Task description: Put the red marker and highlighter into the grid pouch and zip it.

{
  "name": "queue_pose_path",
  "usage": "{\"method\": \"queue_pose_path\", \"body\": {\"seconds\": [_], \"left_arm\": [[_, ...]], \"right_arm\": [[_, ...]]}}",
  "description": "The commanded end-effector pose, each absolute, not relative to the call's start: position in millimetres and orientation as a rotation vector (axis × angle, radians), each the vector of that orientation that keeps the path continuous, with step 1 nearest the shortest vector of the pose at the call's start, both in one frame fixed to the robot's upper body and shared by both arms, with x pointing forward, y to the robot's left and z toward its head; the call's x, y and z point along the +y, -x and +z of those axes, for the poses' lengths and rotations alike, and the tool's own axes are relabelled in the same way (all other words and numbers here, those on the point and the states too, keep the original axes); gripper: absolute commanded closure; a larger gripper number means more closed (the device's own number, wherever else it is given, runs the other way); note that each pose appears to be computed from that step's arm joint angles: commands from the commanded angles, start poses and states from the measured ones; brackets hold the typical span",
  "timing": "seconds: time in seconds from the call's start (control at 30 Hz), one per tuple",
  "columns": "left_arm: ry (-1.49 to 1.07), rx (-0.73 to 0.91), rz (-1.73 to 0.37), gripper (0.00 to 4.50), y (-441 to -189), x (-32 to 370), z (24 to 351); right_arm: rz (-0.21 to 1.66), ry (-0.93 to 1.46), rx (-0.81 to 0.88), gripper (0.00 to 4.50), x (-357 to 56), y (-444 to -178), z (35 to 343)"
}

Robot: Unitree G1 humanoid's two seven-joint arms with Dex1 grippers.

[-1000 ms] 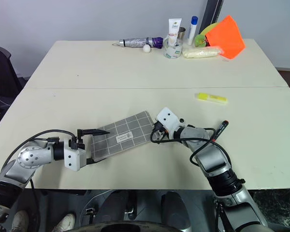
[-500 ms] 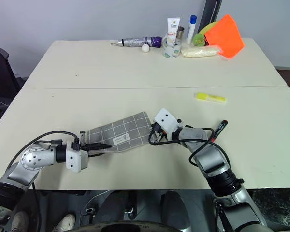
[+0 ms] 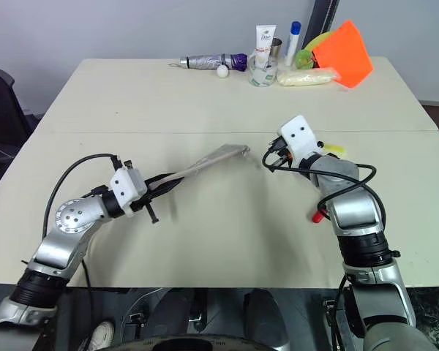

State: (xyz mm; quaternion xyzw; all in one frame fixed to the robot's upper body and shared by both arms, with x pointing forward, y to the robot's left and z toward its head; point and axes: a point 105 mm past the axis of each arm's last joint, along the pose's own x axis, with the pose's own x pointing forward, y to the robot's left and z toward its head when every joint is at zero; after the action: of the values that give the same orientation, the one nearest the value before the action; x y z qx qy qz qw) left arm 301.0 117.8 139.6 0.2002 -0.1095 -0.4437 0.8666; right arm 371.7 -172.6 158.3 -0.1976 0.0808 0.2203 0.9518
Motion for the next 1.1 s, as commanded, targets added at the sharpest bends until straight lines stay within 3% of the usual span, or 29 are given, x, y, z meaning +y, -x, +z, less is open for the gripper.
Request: {"method": "queue_pose_path", "body": {"seconds": [0.03, 0.17, 0.73, 0.83, 1.0, 1.1], "left_arm": [[-0.376, -0.295, -0.86, 4.5, -309.0, 109.6, 157.8], [-0.334, -0.313, -0.834, 4.5, -315.2, 97.3, 160.6], [-0.347, -0.324, -0.885, 4.5, -313.6, 81.5, 156.7], [-0.347, -0.326, -0.886, 4.5, -313.7, 79.3, 157.1], [-0.352, -0.327, -0.891, 4.5, -313.4, 77.5, 157.0], [-0.351, -0.326, -0.891, 4.5, -314.0, 77.3, 156.2]], "right_arm": [[0.431, 0.355, 0.132, 3.18, -177.0, -371.7, 170.8], [0.452, 0.305, 0.107, 1.12, -170.2, -369.6, 175.1], [0.521, 0.254, 0.06, 1.12, -147.1, -367.8, 181.9], [0.522, 0.228, 0.052, 1.9, -142.8, -369.5, 182.4], [0.525, 0.212, 0.04, 4.43, -138.5, -369.5, 184.6], [0.538, 0.213, 0.033, 4.48, -135.4, -368.2, 186.4]]}}
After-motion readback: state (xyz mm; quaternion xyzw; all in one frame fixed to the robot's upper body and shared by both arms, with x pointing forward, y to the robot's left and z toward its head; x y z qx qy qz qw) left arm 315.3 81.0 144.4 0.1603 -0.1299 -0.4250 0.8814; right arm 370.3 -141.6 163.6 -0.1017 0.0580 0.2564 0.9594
